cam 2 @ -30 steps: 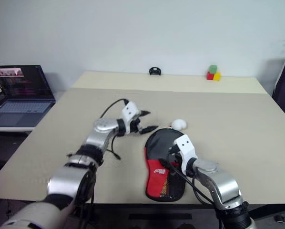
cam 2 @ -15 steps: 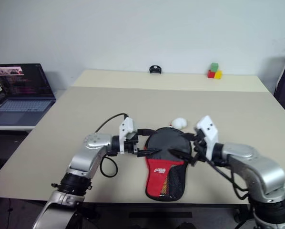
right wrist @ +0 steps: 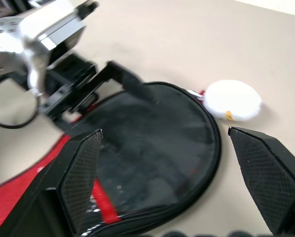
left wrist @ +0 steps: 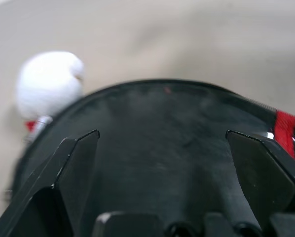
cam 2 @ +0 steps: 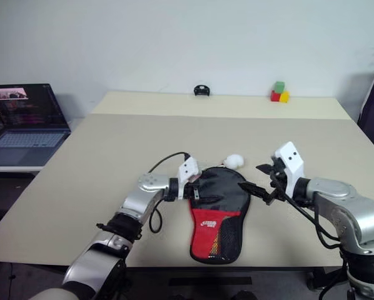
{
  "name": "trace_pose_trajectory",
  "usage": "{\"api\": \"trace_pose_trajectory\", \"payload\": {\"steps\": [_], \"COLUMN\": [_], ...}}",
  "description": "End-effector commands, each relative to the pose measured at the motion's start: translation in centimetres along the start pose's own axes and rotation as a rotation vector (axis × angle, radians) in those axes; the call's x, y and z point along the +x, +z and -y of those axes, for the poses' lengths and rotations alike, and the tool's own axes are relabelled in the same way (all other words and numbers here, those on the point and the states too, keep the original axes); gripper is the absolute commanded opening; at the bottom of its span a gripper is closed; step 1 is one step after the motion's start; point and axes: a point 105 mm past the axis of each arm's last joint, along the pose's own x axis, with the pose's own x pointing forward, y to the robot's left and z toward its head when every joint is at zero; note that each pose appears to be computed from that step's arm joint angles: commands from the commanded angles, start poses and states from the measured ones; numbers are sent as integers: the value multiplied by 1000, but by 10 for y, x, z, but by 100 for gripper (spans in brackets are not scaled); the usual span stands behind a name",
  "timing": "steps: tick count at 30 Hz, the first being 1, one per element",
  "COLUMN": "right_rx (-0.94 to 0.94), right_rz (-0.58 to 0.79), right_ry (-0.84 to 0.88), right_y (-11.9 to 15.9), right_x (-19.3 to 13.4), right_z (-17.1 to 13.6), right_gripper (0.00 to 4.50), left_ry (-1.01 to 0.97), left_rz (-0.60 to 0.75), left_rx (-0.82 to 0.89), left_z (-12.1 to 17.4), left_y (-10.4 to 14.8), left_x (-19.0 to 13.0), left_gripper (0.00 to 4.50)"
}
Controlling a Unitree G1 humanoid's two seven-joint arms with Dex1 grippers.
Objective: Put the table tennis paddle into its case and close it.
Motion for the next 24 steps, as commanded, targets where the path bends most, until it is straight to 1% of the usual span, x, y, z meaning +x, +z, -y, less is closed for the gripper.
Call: {"api": "trace_pose_trajectory", "payload": {"steps": [1, 6, 12, 14, 20, 24], "right_rx": [-76, -61, -28, -9, 47, 49], "right_rz": [58, 72, 51, 48, 48, 35], "right_ry": [-71, -125, -136, -126, -128, -139], "right_y": [22, 34, 29, 28, 25, 20], "right_x": [6, 34, 77, 94, 133, 143], "right_z": [18, 42, 59, 60, 63, 63], "right_gripper": [450, 450, 450, 450, 450, 450], "left_ry": [-45, -41, -32, -25, -4, 8], "left_rz": [-4, -23, -26, -26, -34, -35], "left_rx": [50, 44, 51, 49, 44, 41], "left_z": [8, 13, 16, 17, 21, 22], "left_y": [-1, -13, -15, -16, -19, -19], "left_x": [3, 2, 0, -2, -6, -8], "left_gripper": [450, 450, 450, 450, 450, 450]}}
